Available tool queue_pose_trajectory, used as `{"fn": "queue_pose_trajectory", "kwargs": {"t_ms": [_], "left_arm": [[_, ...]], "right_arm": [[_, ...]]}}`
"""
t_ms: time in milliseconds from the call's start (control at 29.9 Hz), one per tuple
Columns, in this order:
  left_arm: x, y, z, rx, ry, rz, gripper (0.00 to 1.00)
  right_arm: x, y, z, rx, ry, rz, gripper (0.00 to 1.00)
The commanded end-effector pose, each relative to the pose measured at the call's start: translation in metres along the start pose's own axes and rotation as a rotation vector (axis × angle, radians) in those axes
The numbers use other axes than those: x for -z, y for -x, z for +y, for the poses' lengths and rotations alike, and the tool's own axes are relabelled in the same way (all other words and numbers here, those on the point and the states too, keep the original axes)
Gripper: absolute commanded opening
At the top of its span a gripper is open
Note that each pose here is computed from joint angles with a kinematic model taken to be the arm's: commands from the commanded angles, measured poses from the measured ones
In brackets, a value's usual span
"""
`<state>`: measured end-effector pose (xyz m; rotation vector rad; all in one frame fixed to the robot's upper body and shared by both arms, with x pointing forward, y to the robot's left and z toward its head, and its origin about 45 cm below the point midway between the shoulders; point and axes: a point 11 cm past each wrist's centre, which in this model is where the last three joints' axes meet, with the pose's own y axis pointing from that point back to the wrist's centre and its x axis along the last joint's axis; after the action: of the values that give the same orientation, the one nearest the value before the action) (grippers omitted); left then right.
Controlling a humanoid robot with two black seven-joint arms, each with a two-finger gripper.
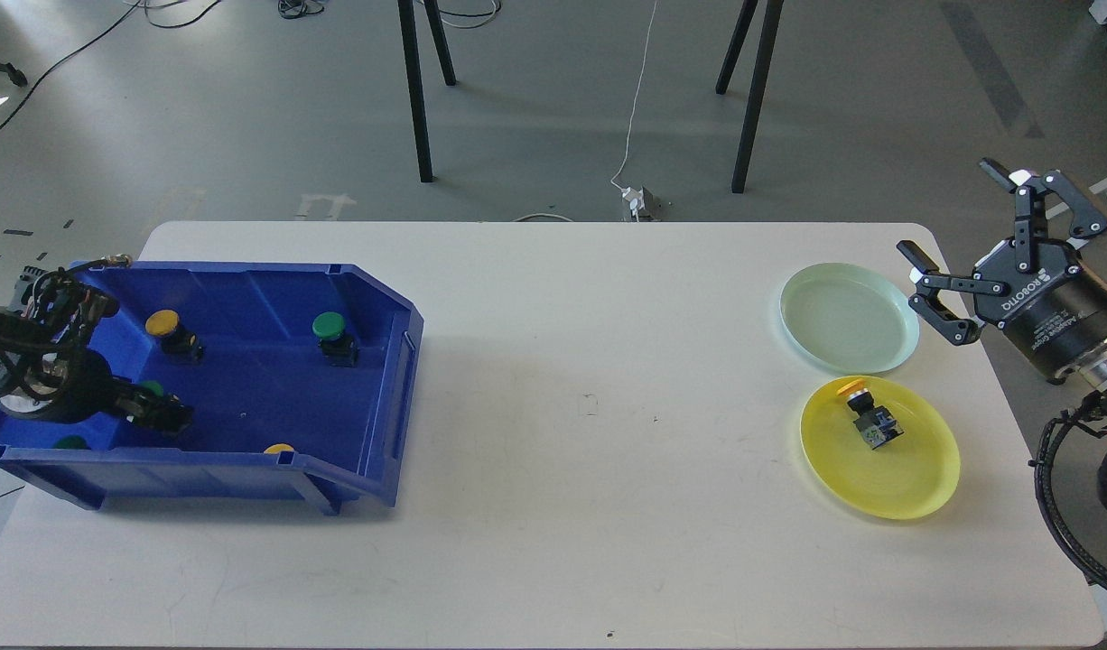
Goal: Pass button and place on color plate
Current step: 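Grasp a green button in the bin with the left gripper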
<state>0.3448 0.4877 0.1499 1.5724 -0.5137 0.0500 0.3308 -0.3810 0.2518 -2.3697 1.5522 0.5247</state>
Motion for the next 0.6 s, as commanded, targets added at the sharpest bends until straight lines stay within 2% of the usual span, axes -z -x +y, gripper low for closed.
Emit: {"fn": "queue_pose_trajectory", "kwargs": {"t_ms": [0,134,335,435,502,569], "left_arm": [[-0.0006,0.0000,-0.0012,-0.001,0.001,-0.001,0.89],[-0.0007,-0.0003,-0.0012,-0.004,0.001,-0.001,0.81],[-0.0029,-0.0015,-0.0025,-0.009,0.007,-0.003,0.75],[-0.0027,-0.0013,-0.0025,-0.006,0.005,-0.004,0.67],[-0.0026,-0.0013,-0.0025,-0.006,0.004,-0.007,0.57],[-0.0026,-0.0004,-0.0028,-0.003,0.004,-0.006,0.54]], "right_arm": [[-0.0015,-0.0006,0.0011,-0.003,0.004,-0.002,0.98],[-0.0023,-0.0006,0.0013,-0.003,0.004,-0.004,0.98],[-0.0047,-0.0016,0.0033,-0.008,0.010,-0.006,0.98],[-0.0061,-0.0023,0.0045,-0.011,0.013,-0.008,0.98],[-0.0064,-0.0025,0.0049,-0.012,0.012,-0.009,0.98],[-0.0057,-0.0025,0.0049,-0.012,0.006,-0.009,0.98]]}}
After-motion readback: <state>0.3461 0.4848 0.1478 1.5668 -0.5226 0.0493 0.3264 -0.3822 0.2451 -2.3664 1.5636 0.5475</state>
